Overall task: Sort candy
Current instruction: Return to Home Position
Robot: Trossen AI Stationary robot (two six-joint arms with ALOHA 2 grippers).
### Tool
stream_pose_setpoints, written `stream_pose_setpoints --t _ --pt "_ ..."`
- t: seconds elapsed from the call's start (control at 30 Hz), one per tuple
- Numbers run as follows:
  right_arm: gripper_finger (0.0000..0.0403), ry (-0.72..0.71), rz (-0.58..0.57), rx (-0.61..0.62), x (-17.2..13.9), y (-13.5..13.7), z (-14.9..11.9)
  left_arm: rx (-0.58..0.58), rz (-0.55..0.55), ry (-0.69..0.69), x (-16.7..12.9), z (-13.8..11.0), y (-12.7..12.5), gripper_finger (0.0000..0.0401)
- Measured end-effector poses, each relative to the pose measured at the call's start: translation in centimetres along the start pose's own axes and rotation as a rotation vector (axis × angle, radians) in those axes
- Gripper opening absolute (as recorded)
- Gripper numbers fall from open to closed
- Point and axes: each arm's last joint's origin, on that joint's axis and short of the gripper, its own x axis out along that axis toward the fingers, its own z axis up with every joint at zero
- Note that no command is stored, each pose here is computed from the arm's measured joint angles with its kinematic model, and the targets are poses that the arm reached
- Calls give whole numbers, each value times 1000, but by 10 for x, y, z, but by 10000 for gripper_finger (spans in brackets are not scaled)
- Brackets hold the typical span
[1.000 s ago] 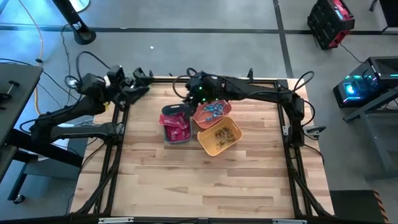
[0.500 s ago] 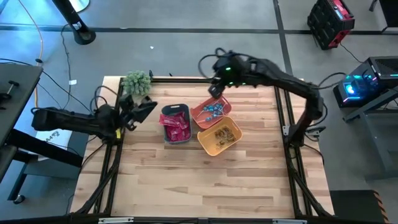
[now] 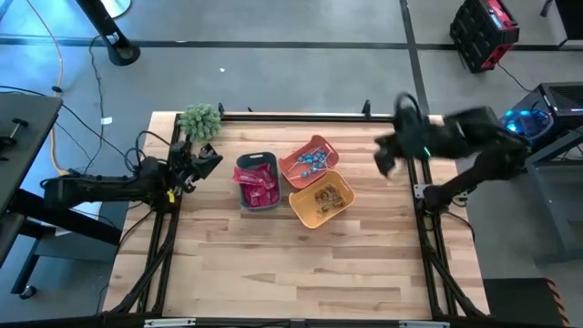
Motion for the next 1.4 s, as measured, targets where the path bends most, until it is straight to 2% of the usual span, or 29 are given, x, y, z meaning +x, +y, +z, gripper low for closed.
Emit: stream_pose_setpoints --t 0.07,0.17,0.3,0.4,0.47,0.53,0.7,0.8,0.93,1.13,1.4 --pt "8 -25 72 19 -9 12 -20 -11 -6 36 -1 1 4 1" --pt "3 -27 80 86 -4 28 -63 -30 -3 84 -3 2 9 1" --pt "1 -2 17 214 32 38 -139 -41 5 96 -4 4 13 0" --pt "0 -80 78 314 57 35 -172 -34 11 91 -4 5 14 0" --pt "0 -147 146 354 69 28 -178 -30 21 84 -4 6 15 0" --pt "0 -190 208 333 83 22 -180 -25 40 68 -4 7 16 0" --pt "0 -287 496 211 109 0 -165 2 75 37 -4 8 18 0" --pt "0 -371 615 130 129 -21 -163 53 76 41 -4 8 18 0" --pt "0 -385 662 49 146 -49 -177 81 77 44 -4 8 18 0" --pt "0 -397 684 -46 161 -72 -205 83 78 45 -4 8 18 1" --pt "0 -458 767 -19 187 -89 -247 85 68 37 -8 11 14 1"
